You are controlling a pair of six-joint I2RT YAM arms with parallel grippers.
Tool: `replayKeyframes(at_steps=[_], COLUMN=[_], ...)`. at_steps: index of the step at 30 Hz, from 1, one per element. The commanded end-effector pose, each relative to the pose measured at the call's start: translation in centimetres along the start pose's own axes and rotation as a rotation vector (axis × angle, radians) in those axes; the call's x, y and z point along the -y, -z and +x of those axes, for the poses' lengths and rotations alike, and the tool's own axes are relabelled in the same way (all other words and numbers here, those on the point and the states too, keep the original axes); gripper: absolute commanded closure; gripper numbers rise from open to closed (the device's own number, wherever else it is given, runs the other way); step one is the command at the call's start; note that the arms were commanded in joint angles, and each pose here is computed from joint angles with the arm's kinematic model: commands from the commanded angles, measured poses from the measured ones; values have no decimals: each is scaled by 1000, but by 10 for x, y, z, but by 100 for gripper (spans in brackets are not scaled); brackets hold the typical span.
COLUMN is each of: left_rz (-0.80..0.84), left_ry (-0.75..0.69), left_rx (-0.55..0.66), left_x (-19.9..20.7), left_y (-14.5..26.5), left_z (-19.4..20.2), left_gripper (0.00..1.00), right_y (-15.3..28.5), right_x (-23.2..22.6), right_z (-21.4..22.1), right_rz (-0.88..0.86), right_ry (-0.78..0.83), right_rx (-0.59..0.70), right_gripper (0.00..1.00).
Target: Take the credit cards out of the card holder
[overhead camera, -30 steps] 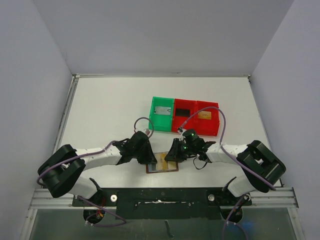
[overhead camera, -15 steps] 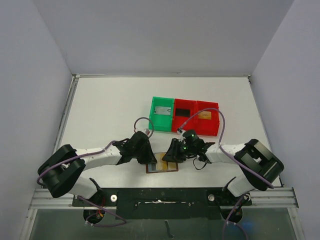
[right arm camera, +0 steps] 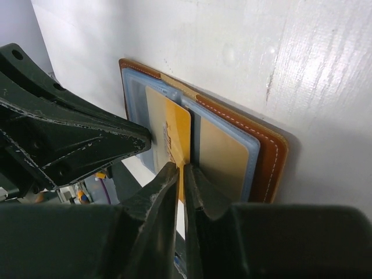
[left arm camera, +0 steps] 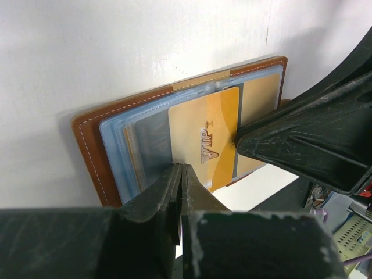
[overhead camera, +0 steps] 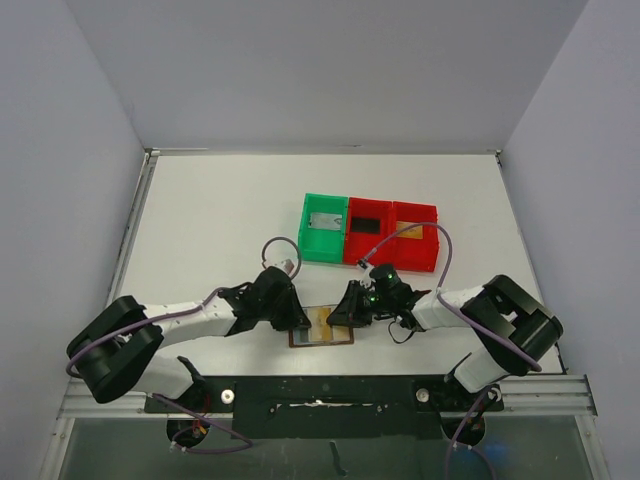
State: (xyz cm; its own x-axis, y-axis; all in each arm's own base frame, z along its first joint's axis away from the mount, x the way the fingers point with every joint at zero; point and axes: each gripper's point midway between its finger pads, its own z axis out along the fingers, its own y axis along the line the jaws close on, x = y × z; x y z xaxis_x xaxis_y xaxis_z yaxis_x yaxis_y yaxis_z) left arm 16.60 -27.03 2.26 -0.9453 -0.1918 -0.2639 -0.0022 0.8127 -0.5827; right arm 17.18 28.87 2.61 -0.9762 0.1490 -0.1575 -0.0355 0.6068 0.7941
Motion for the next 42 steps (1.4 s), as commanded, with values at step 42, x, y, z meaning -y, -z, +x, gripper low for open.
replayKeyframes(at_steps=[42], left_rz=[-162], left_ry=[35], left_rx=[-18], left_x=[-66], left_y=[2], left_z=[30], left_gripper=[93], right_y=[-6], right_x=[5], right_z=[9], right_rz=[295], right_ry=[93], right_rx=[47], right_gripper=[60])
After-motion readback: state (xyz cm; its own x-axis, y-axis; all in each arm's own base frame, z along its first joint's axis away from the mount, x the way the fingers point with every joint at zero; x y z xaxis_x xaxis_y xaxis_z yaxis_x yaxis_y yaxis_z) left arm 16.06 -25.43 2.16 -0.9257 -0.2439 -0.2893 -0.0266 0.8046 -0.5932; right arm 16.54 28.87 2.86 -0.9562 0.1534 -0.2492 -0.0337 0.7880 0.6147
